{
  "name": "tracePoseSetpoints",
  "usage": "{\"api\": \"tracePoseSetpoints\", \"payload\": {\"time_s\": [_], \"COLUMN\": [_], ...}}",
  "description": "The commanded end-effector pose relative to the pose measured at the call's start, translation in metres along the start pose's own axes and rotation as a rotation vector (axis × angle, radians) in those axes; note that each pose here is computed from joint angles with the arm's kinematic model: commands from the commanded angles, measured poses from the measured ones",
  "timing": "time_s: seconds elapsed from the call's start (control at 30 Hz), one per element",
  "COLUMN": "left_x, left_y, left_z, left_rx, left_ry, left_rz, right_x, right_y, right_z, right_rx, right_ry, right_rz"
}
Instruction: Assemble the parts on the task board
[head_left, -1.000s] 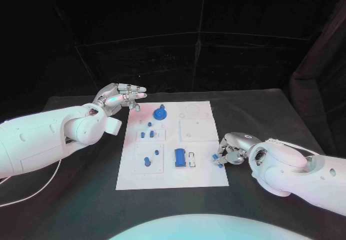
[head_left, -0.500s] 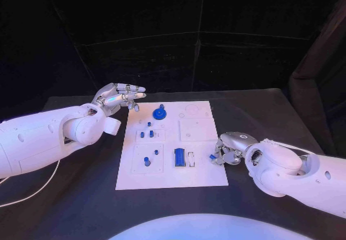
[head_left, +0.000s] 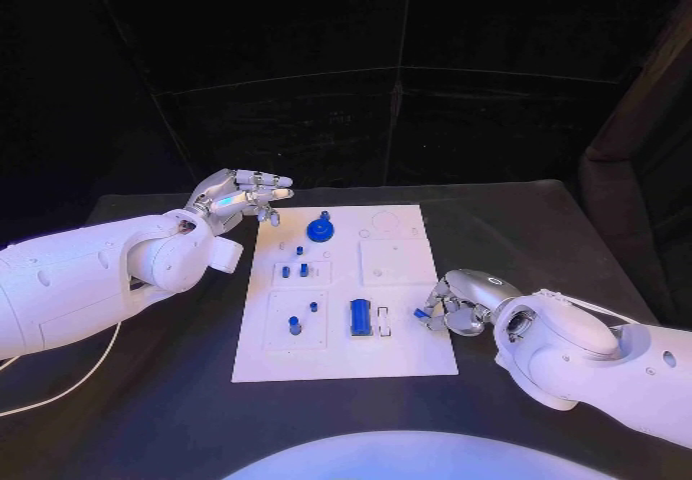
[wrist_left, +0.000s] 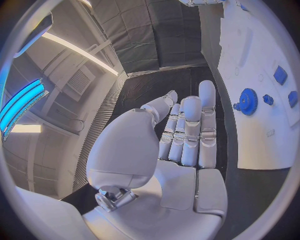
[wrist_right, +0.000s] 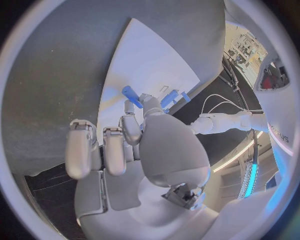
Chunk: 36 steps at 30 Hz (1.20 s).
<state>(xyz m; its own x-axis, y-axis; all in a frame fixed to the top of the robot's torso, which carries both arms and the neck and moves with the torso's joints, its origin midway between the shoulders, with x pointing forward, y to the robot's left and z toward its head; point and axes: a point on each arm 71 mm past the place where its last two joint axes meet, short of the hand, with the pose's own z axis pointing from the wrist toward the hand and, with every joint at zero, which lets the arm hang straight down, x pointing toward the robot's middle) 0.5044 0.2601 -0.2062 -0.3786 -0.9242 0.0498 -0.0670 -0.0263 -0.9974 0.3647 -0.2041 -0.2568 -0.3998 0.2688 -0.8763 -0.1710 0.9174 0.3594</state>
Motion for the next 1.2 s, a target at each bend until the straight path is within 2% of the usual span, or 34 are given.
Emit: {"api": "tracePoseSetpoints", "payload": {"time_s": [0.03,0.3,0.67,1.2], "left_x": [0.0013,0.002,0.0035,0.0054], "left_y": [-0.0018,-0.002,-0.0021,-0.0018], "left_z": [0.0001,0.0001,0.0005,0.0008], "left_rx": [0.011,0.012,0.013,0.007], "left_ry": [0.01,0.013,0.017,0.029], "left_rz": [-0.003,-0.004,-0.006,-0.01], "right_x": [-0.004,0.0,0.014,0.022], "right_y": [0.004,0.013,0.025,0.033], "right_z": [-0.001,0.003,0.015,0.025], "right_rx": [-0.002,0.009,0.052,0.076], "right_ry": [-0.05,-0.039,0.075,0.114], "right_rz": [0.153,0.239,0.229,0.215]}}
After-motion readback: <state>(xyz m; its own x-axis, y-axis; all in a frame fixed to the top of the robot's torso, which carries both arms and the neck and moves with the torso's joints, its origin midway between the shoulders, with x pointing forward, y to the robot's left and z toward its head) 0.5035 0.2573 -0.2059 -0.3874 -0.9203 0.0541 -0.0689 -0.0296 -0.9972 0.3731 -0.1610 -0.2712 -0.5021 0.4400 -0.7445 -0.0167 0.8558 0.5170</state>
